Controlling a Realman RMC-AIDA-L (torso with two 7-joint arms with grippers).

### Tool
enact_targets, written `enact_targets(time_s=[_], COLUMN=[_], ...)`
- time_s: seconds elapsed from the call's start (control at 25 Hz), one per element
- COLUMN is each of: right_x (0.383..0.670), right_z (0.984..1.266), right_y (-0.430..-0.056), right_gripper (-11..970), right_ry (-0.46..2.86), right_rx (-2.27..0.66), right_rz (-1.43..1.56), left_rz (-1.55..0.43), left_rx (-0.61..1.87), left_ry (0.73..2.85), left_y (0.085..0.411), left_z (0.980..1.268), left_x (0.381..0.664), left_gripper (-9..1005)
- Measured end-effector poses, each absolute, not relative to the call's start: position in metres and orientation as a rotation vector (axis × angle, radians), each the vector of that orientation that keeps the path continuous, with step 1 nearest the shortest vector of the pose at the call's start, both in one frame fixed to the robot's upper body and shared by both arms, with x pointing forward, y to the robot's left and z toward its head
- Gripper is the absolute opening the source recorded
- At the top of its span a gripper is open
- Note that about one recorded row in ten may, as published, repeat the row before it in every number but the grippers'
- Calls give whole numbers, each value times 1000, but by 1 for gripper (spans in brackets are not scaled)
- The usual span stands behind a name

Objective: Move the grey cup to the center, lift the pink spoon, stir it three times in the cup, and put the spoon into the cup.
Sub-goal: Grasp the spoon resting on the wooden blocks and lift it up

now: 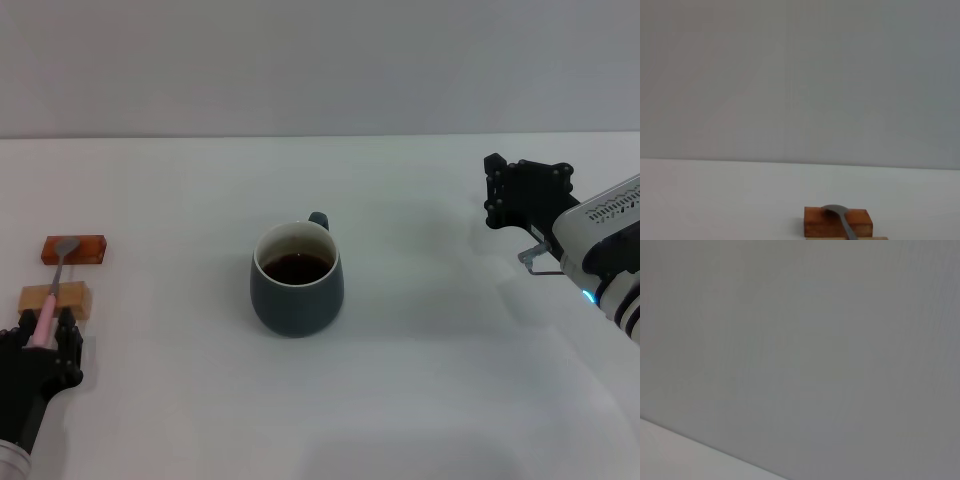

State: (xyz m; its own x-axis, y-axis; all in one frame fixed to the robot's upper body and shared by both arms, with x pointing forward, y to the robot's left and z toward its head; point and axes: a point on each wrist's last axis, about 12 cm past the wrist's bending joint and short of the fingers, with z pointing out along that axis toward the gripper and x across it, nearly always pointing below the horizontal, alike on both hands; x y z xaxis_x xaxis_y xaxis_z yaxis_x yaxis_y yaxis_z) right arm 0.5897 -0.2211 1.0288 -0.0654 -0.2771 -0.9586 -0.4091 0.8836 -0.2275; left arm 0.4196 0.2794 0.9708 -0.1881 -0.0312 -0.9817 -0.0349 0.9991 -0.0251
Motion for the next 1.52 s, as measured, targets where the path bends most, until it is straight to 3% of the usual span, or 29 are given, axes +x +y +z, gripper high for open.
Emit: enact_targets(time_s=[0.52, 1.0, 1.52], right_x=[589, 589, 589], right_z=[1028, 1029, 1029], right_y=[-221, -222, -222], right_gripper=[4, 4, 5], right_ry=[1661, 1661, 1660], right_rx=[-538, -538, -539], right_rz=[117, 115, 116], left_rz=[5, -6, 0], left_rx=[-52, -56, -71], left_ry=[1760, 1757, 1762], left_y=[280, 277, 279], left_z=[971, 972, 971], left_x=[418, 419, 419], left_gripper=[397, 259, 252])
